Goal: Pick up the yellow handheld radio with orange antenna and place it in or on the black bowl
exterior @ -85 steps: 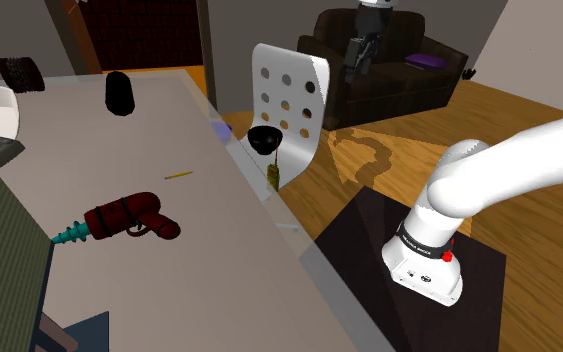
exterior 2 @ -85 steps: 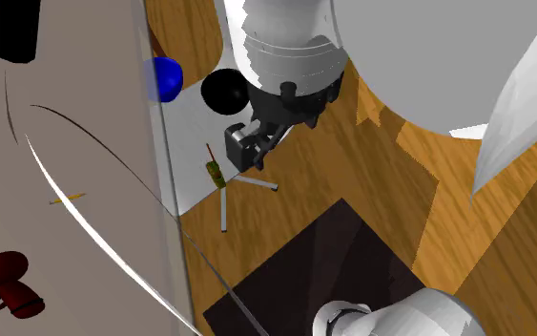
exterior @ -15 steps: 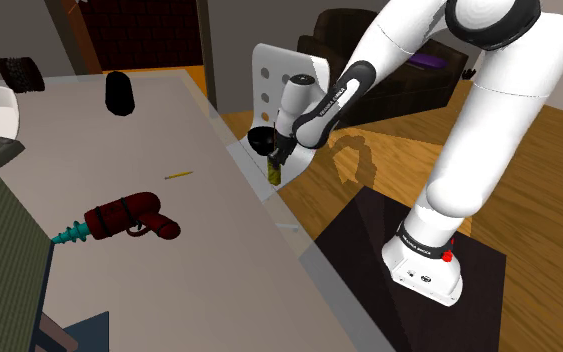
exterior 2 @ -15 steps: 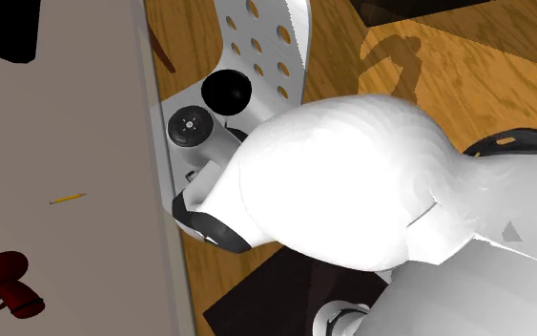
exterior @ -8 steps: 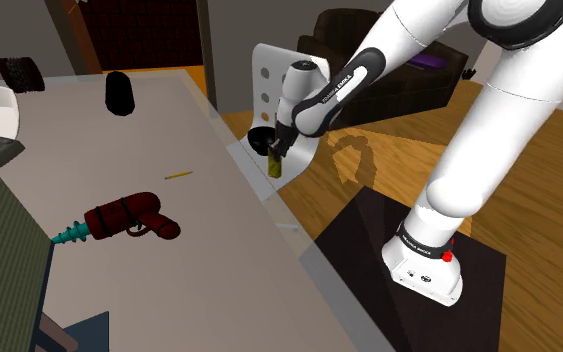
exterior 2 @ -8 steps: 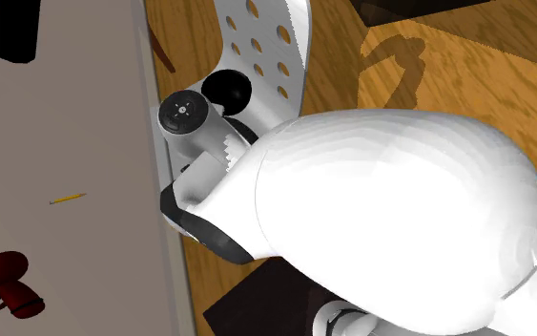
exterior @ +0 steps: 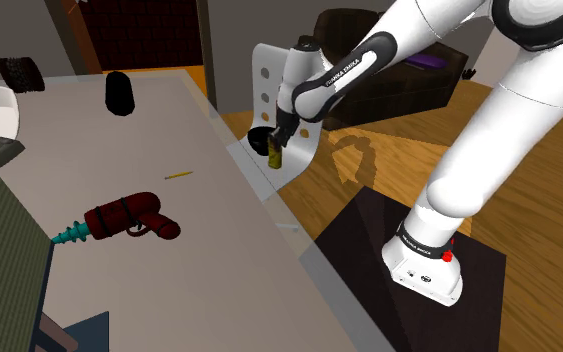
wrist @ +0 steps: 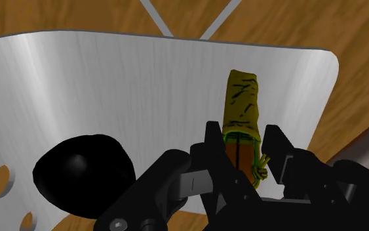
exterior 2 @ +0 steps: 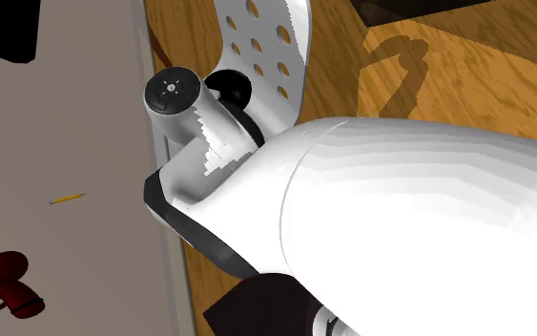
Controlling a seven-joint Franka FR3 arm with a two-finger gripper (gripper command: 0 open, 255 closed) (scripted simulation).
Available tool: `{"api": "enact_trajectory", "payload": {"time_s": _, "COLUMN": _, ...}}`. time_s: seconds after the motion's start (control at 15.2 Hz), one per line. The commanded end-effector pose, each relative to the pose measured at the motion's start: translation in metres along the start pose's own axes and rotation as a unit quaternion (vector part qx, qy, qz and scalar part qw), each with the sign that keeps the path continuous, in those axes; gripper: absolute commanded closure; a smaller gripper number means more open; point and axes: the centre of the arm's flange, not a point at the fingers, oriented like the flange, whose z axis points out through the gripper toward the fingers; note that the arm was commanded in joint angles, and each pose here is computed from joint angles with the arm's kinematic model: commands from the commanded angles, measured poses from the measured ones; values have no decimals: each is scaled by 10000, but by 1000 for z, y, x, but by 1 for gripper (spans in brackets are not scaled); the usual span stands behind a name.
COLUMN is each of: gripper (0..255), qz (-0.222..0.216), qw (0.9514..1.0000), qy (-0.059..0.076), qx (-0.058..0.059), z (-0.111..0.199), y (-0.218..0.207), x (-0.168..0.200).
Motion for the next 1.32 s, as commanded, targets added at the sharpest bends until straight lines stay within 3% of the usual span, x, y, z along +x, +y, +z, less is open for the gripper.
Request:
{"api": "enact_trajectory", "payload": {"time_s": 0.0, "gripper": 255, "qz": 0, "qw": 10000, "qy": -1, "qx": 0, "z": -10, "y": 2, "x": 1}}
{"api": "enact_trajectory", "payload": {"time_s": 0.33, "gripper": 255, "qz": 0, "qw": 10000, "qy": -1, "qx": 0, "z": -35, "y": 3, "x": 6}}
{"api": "enact_trajectory", "payload": {"time_s": 1.25, "gripper": 255, "qz": 0, "qw": 10000, "qy": -1, "qx": 0, "z": 16, "y": 124, "x": 137}}
